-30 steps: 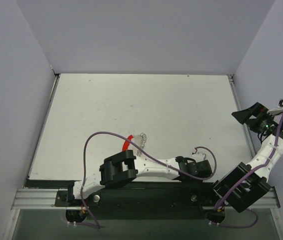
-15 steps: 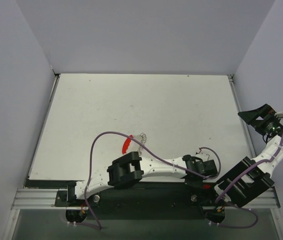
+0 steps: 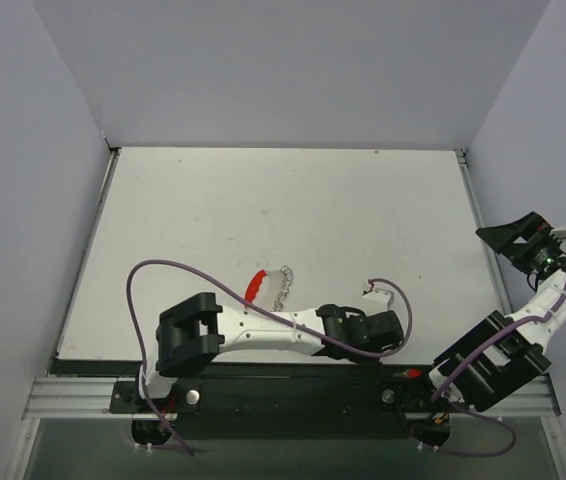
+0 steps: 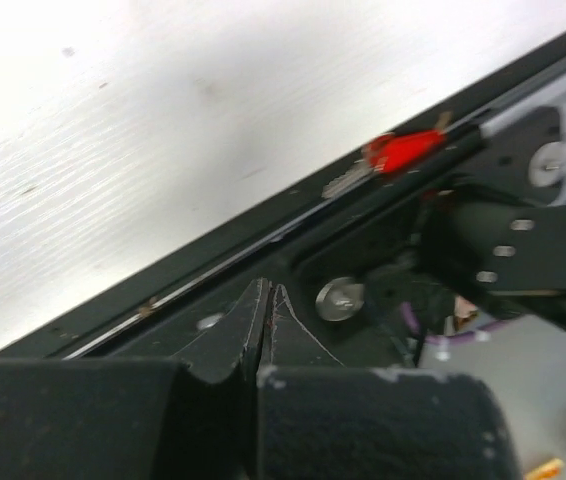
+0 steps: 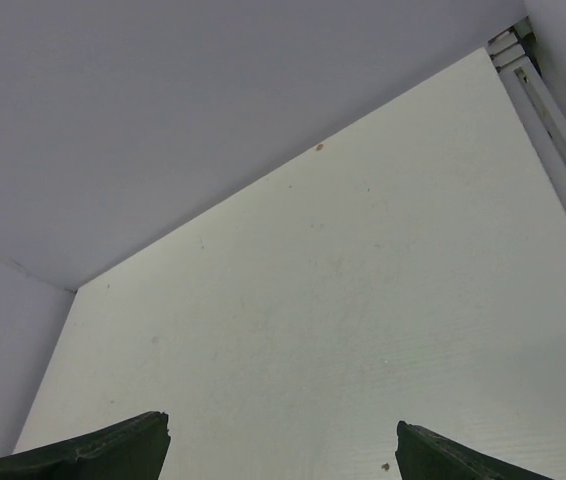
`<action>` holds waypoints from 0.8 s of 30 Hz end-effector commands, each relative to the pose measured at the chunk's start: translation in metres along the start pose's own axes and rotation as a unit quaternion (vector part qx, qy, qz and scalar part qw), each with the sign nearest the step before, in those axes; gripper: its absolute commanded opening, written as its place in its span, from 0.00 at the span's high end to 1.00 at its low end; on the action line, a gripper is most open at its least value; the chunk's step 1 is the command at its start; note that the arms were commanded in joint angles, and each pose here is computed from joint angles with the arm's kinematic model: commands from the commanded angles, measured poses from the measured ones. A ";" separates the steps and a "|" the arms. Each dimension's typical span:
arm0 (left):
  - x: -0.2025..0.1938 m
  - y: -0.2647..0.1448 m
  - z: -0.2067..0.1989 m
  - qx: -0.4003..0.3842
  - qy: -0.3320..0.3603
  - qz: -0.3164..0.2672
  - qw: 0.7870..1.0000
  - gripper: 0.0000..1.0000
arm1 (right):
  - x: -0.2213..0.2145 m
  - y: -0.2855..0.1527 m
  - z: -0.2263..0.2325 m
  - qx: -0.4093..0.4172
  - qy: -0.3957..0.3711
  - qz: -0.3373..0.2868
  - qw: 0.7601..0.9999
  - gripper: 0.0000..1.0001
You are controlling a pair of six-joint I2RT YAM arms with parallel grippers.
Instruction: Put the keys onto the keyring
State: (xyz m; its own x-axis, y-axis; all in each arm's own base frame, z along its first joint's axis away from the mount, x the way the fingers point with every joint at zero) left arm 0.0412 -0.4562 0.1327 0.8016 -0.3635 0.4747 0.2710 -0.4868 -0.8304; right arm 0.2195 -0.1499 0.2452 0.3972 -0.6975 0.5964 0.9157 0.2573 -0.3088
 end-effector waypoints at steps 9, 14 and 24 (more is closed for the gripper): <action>0.027 0.022 -0.039 -0.065 0.027 0.006 0.998 0.62 | -0.040 -0.030 0.012 -0.035 -0.066 0.126 0.989 0.00; 0.033 0.032 -0.051 -0.082 0.069 0.014 0.994 0.59 | -0.045 -0.034 0.011 -0.049 -0.037 0.146 0.987 0.00; 0.035 0.057 -0.068 -0.198 0.106 0.014 0.974 0.66 | -0.019 -0.053 -0.011 -0.062 0.054 0.111 0.990 0.00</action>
State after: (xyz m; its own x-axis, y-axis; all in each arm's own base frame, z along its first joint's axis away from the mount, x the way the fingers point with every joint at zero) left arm 0.0510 -0.5288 0.1212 0.7094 -0.5043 0.4923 0.0811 -0.6355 -0.7678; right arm 0.1668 -0.1504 0.2294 0.5943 -0.6739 0.4389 0.7703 0.3202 -0.5514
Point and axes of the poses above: each gripper's point midway between its finger pads, its own y axis out along the fingers, its own z axis along the line the jaws close on, x = y × z, the point moved 7 cm from there along -y, back along the fingers, and after that the axes turned 10 degrees about y, right-handed, at the moved point
